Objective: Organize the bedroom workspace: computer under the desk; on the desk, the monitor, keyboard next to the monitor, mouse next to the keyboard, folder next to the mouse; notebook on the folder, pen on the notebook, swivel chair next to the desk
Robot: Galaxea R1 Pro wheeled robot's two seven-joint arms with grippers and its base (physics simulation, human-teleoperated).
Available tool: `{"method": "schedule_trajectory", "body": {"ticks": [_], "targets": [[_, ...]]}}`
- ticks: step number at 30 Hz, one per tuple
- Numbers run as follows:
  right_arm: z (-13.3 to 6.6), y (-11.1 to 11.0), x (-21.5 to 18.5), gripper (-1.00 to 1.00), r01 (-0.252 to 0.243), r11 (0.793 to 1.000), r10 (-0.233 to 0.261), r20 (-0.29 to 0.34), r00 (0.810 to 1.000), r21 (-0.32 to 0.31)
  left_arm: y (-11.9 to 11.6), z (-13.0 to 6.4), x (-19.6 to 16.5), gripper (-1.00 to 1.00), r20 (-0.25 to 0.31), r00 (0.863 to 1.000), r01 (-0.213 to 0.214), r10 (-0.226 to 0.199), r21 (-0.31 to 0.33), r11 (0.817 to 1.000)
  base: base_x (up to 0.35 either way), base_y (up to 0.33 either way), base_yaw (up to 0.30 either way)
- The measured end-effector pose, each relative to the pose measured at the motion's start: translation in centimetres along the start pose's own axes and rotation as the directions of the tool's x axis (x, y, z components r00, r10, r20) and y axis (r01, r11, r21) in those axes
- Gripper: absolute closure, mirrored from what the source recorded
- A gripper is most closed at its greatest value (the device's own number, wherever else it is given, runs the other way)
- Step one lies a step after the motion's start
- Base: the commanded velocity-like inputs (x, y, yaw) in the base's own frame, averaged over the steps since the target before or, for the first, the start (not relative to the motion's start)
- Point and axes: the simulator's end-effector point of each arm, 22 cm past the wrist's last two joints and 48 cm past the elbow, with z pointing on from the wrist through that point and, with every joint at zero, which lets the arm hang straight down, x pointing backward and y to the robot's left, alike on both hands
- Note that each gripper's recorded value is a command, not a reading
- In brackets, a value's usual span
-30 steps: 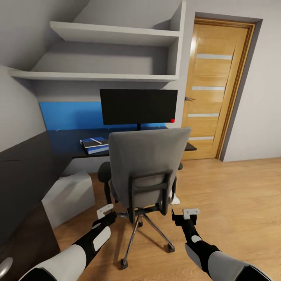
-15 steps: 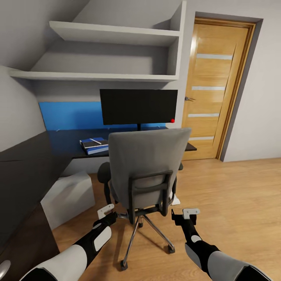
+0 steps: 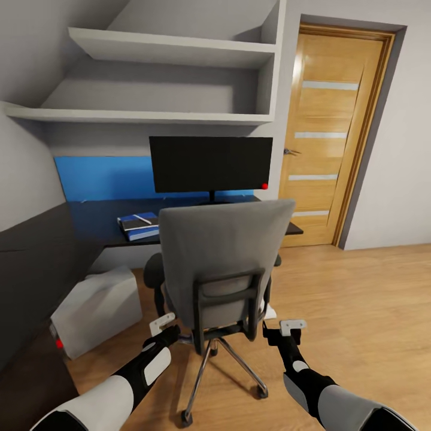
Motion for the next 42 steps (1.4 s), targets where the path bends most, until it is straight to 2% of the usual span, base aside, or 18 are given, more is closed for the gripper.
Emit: {"method": "schedule_trajectory", "body": {"ticks": [10, 13, 15, 26, 35, 42], "targets": [[0.0, 0.12, 0.0, -1.0, 0.0, 1.0, 0.0, 0.0, 1.0, -0.002, -0.06, 0.0, 0.04, -1.0, -0.001, 1.0, 0.0, 0.0, 0.001, 1.0, 0.064, -0.001, 0.092], [0.03, -0.4, -0.05, -1.0, -0.024, 1.0, 0.024, 0.001, 1.0, 0.019, -0.06, -0.01, 0.04, -1.0, -0.001, 1.0, 0.0, 0.0, 0.001, 1.0, 0.001, 0.0, 0.261], [0.0, 0.12, 0.0, -1.0, -0.001, 1.0, 0.001, 0.0, 1.0, -0.001, -0.05, 0.0, 0.05, -1.0, -0.001, 1.0, 0.001, -0.001, 0.0, 1.0, 0.0, 0.0, 0.269], [-0.02, 0.08, 0.1, -1.0, 0.0, 1.0, 0.0, -0.002, 1.0, 0.0, -0.45, -0.15, 0.83, -1.0, -0.014, 1.0, -0.003, 0.003, 0.002, 1.0, 0.0, 0.0, 0.258], [-0.01, 0.0, 0.06, -1.0, 0.001, 1.0, -0.001, -0.001, 1.0, 0.0, -0.49, -0.17, 0.94, -1.0, -0.016, 1.0, -0.003, 0.003, 0.002, 1.0, -0.008, 0.0, 0.027], [0.01, 0.02, 0.1, -1.0, 0.002, 1.0, -0.002, -0.001, 1.0, -0.001, -0.5, -0.14, 0.93, -1.0, -0.016, 1.0, -0.003, 0.003, 0.002, 1.0, -0.263, 0.0, 0.001]]}}
